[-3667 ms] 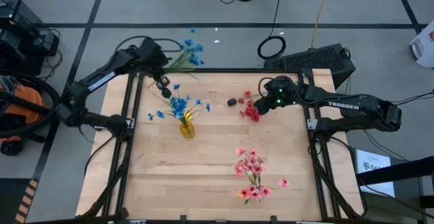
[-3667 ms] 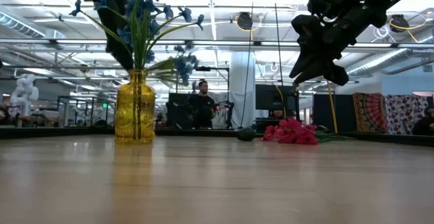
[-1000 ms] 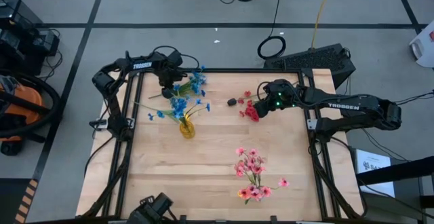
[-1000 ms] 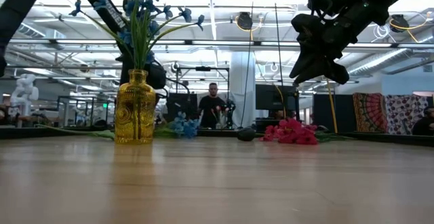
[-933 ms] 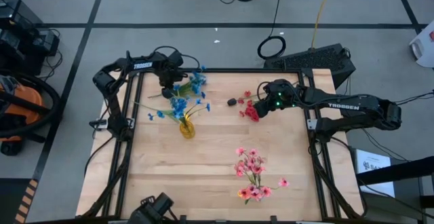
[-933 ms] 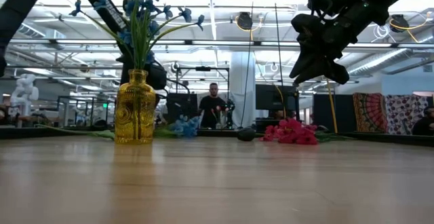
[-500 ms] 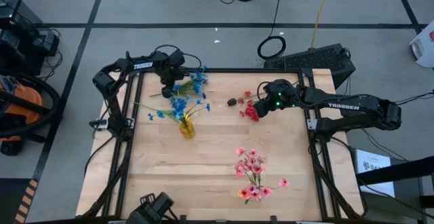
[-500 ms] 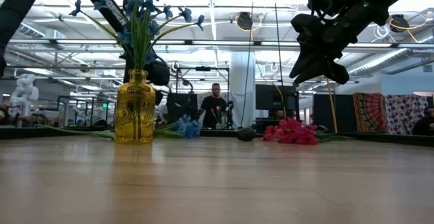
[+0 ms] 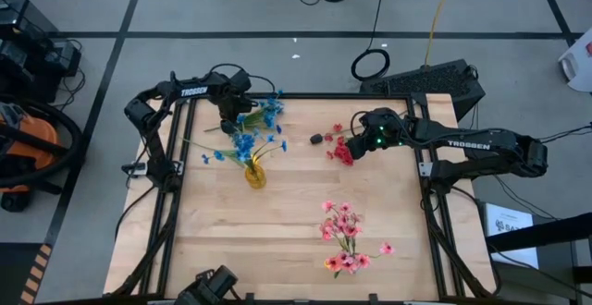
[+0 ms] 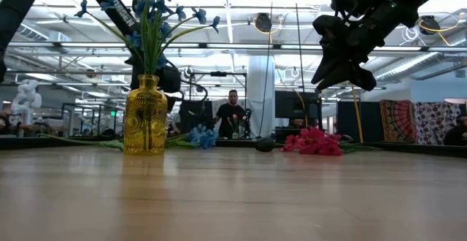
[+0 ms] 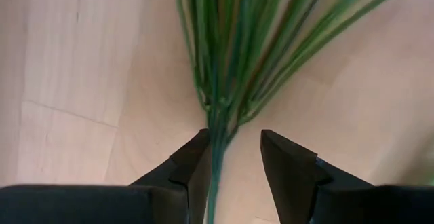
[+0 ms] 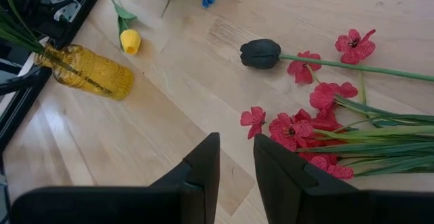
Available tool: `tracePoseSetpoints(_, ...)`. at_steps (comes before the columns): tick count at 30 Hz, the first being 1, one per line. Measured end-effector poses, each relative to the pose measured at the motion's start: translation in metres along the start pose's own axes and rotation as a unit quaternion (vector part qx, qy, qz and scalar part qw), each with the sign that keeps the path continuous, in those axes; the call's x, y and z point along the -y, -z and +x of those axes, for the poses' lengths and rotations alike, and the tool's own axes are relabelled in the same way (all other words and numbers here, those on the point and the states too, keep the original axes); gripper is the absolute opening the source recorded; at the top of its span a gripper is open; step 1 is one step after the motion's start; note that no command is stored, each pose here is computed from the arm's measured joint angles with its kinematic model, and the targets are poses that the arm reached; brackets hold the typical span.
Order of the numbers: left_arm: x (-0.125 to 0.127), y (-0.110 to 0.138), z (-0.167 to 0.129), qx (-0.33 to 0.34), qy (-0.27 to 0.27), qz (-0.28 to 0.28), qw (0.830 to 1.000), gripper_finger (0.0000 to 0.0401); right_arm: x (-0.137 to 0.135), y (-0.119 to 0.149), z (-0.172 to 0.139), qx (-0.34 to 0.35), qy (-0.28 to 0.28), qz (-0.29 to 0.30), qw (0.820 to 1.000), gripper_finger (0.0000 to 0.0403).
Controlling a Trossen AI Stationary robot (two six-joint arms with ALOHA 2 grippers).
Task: Sort flowers into vase by color
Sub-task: Put the blue flowers into the yellow vase
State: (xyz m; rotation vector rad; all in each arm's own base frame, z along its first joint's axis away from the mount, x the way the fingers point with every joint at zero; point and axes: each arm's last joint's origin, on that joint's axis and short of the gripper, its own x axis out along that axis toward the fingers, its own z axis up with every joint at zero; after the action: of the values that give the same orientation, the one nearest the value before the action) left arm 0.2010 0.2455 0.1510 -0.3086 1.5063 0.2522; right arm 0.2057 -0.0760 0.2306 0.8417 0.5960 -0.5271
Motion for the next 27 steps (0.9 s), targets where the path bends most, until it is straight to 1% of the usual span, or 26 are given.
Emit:
tracePoseSetpoints(5, 0.0, 0.002, 0.01, 0.007, -0.018, -0.001, 1.0, 0.0136, 0.0, 0.0, 0.0, 0.0, 0.0, 0.0, 1.0, 0.0083)
tracePoseSetpoints(8, 0.003, 0.004, 0.014, 0.003, -0.031, -0.017, 0.999, 0.0128, 0.0, 0.0, 0.0, 0.0, 0.0, 0.0, 1.0, 0.0083)
tracePoseSetpoints(10, 0.004, 0.004, 0.016, 0.002, -0.03, -0.03, 0.999, 0.0105, 0.0, 0.0, 0.0, 0.0, 0.0, -0.001, 1.0, 0.0083)
tracePoseSetpoints(14, 0.004, 0.004, 0.016, 0.003, -0.028, -0.072, 0.997, 0.0022, 0.0, 0.0, 0.0, 0.0, 0.0, -0.002, 1.0, 0.0083)
tracePoseSetpoints(18, 0.005, 0.004, 0.015, 0.017, -0.009, -0.11, 0.994, 0.0008, 0.0, 0.0, 0.0, 0.0, 0.0, -0.004, 1.0, 0.0083)
tracePoseSetpoints(21, 0.008, 0.006, 0.008, 0.023, -0.004, -0.13, 0.991, 0.0004, 0.0, 0.0, 0.0, 0.0, 0.0, -0.011, 1.0, 0.0083)
tracePoseSetpoints(23, 0.013, 0.011, -0.004, 0.032, 0.014, -0.139, 0.99, 0.0002, 0.0, 0.0, 0.0, -0.001, 0.0, -0.014, 1.0, 0.0083)
tracePoseSetpoints(24, 0.015, 0.012, -0.013, 0.047, 0.016, -0.143, 0.988, 0.0002, -0.001, 0.001, 0.0, -0.002, -0.001, -0.017, 1.0, 0.0083)
tracePoseSetpoints(27, 0.021, 0.017, -0.046, 0.108, 0.0, -0.154, 0.982, 0.0001, -0.003, 0.003, 0.0, -0.005, -0.004, -0.031, 0.999, 0.0083)
